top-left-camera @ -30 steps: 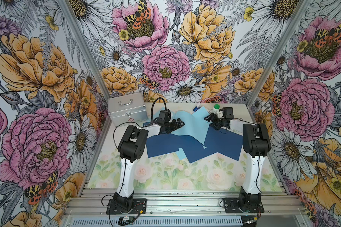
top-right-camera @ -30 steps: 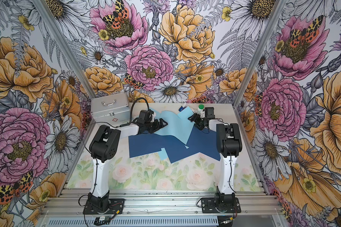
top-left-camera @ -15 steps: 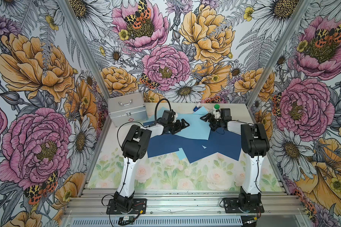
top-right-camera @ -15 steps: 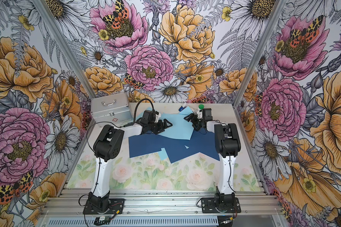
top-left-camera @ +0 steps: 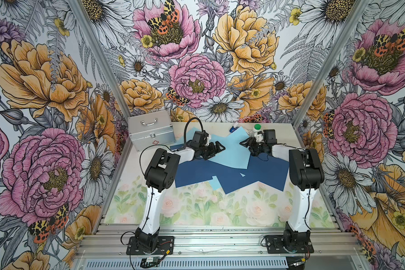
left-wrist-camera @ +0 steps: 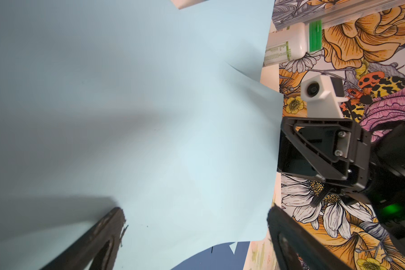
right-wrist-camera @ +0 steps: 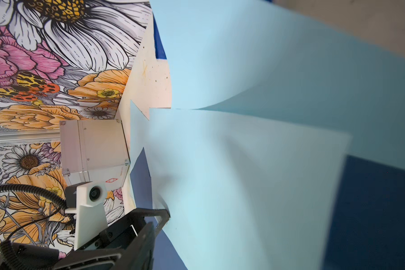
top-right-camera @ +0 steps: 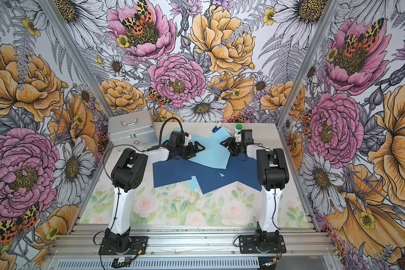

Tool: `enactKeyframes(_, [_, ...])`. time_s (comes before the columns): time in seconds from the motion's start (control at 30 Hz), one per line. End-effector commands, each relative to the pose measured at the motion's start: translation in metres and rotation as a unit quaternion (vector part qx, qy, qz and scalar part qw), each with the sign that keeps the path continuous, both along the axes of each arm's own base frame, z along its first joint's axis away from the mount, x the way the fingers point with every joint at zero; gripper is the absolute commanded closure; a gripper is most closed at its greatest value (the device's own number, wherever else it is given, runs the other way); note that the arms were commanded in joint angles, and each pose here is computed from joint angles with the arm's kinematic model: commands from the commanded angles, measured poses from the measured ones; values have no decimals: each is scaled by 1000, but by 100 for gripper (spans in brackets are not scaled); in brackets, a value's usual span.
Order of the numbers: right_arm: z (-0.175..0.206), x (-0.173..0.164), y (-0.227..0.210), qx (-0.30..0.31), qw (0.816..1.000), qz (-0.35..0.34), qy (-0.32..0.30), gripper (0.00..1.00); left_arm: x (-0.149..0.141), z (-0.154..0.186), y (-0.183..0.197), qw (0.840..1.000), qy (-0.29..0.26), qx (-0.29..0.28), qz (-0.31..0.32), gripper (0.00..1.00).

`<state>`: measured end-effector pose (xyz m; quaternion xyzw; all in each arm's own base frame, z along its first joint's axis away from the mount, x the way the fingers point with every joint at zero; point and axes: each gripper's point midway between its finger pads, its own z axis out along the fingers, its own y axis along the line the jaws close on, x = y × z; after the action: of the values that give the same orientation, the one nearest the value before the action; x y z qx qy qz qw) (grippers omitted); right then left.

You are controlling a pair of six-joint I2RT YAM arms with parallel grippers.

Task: Sort the scattered colored papers by color
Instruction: Pick up the colored paper.

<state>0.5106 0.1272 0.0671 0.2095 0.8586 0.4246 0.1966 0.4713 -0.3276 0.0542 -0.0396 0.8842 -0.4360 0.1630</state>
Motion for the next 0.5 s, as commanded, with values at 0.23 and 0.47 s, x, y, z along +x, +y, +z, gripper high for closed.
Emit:
enactKeyframes(0.23, [-1, -12, -15, -49, 999, -2, 11, 85, -9, -11, -1, 999, 32, 0, -5, 2])
enactKeyframes(0.47, [10, -15, -18, -67, 998, -1, 3, 100, 0, 49, 15, 999, 10, -23, 36, 2])
